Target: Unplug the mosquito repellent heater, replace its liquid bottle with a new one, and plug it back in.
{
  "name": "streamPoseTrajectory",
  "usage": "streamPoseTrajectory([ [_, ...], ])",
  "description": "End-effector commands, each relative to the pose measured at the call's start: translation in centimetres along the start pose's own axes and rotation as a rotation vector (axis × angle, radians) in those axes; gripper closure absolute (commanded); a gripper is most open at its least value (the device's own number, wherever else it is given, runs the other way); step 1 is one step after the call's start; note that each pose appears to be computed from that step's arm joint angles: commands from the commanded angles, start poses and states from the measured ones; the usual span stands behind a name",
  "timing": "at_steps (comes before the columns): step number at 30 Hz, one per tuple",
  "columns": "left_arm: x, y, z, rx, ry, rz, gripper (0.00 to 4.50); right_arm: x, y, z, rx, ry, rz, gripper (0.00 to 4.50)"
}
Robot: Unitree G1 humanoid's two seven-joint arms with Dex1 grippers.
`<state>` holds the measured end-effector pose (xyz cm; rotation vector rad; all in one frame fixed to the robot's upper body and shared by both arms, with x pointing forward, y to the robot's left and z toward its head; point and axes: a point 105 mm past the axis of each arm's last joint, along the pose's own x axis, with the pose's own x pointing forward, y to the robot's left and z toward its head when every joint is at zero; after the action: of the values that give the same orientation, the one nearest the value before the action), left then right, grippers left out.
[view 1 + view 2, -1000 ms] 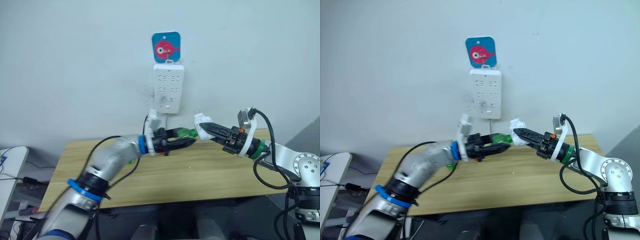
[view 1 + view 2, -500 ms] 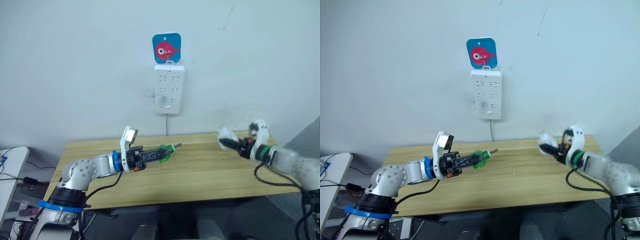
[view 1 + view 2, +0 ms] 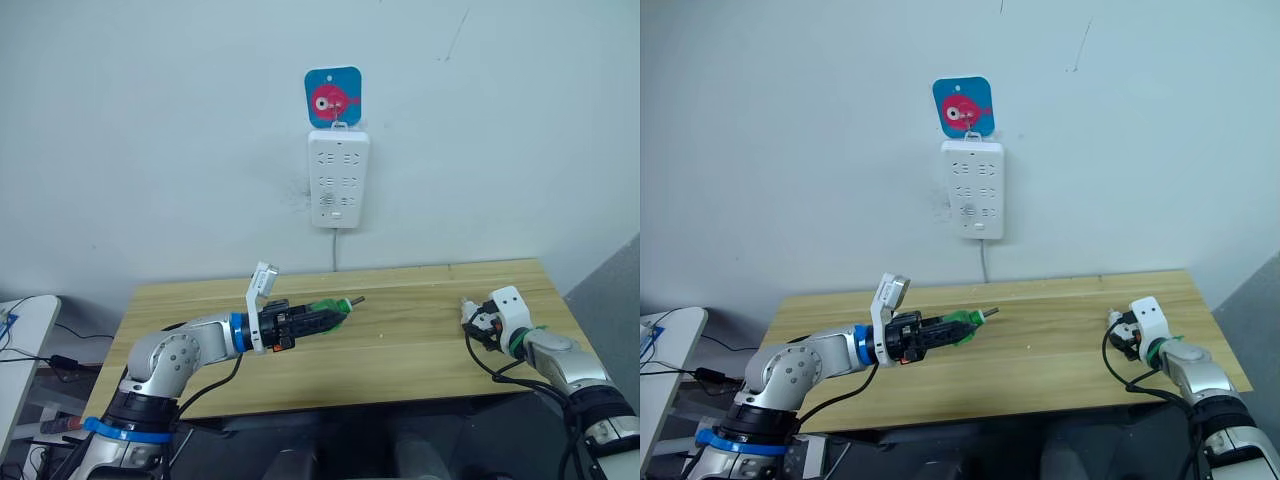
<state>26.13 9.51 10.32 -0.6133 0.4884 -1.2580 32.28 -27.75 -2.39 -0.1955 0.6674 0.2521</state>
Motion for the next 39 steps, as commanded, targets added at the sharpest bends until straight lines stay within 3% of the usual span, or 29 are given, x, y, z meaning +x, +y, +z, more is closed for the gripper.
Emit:
streamPoseTrajectory([
  [1, 0.0, -0.8, 1.0, 0.062, -0.019, -0.021, 2.21, -0.3, -0.8, 1.9, -0.013, -0.066, -0.008, 0.48],
  [3, 0.0, -0.9, 1.0, 0.067, -0.019, -0.021, 2.21, -0.6, -0.8, 2.4, -0.012, -0.087, 0.0, 0.03],
  [6, 0.2, -0.8, 1.1, 0.096, -0.023, -0.013, 2.21, -1.5, -0.5, 3.9, -0.046, -0.144, 0.018, 0.03],
  [9, 0.6, 0.0, 1.4, 0.256, -0.037, 0.058, 2.21, -3.3, 1.7, 6.9, -0.064, -0.248, 0.104, 0.03],
  [12, 1.3, 1.1, 2.5, 0.498, -0.097, 0.157, 2.21, -5.7, 7.0, 9.6, 0.129, -0.295, 0.376, 0.03],
  [15, 2.3, 1.6, 3.1, 0.779, -0.107, 0.222, 2.21, -9.3, 13.4, 13.4, 0.536, -0.344, 0.798, 0.03],
  [17, 2.9, 1.5, 3.3, 0.86, -0.122, 0.22, 2.21, -10.6, 15.1, 14.3, 0.627, -0.326, 0.921, 0.03],
  [23, 4.1, 0.3, 3.8, 0.927, -0.176, 0.182, 2.21, -11.0, 17.1, 15.7, 0.762, -0.256, 1.003, 0.03],
  [37, 4.4, -1.1, 3.7, 0.915, -0.183, 0.134, 2.21, -10.3, 19.5, 17.2, 0.774, -0.211, 1.021, 0.03],
  [39, 4.5, -1.3, 3.6, 0.914, -0.18, 0.127, 2.21, -10.2, 19.6, 17.2, 0.779, -0.211, 1.017, 0.4],
])
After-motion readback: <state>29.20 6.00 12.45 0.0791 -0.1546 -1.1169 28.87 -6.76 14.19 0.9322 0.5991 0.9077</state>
